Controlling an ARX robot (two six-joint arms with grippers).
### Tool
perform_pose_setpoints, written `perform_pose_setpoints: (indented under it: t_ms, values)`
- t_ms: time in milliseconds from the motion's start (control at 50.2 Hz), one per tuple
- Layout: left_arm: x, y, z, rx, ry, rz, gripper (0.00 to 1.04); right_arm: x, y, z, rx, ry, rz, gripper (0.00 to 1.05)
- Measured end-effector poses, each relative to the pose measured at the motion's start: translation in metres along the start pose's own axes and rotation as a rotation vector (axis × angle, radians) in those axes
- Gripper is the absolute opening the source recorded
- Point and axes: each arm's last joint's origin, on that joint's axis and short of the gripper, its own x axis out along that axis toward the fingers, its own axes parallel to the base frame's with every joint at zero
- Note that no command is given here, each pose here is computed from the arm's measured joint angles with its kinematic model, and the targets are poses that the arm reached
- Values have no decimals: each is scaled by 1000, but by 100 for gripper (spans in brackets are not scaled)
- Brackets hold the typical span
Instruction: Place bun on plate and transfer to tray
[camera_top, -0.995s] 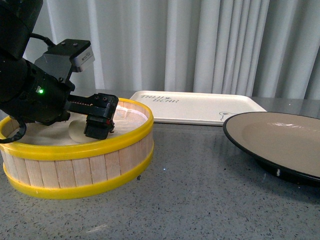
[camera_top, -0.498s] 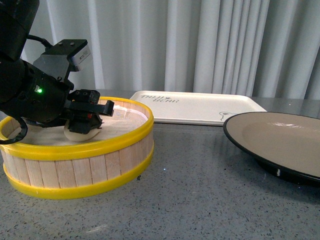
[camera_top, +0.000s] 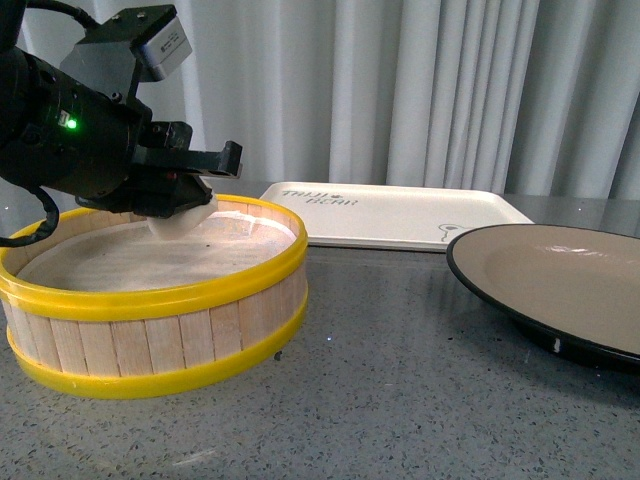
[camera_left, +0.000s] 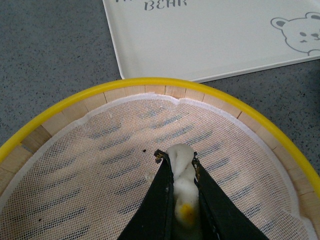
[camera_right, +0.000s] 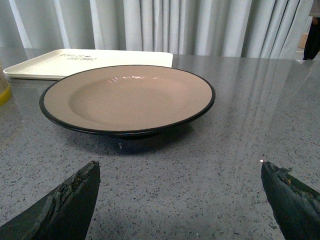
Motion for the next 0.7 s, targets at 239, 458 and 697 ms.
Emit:
perform_pose_setpoints:
  t_ms: [239, 458, 697]
  values:
    - [-5, -20, 18, 9, -122, -90, 6, 0, 0, 0, 0, 0, 0, 96]
    - [-8, -54, 43, 8, -219, -237, 6, 0, 0, 0, 0, 0, 0, 96]
    - [3, -101, 44, -19, -183, -378, 6, 0, 0, 0, 0, 0, 0, 96]
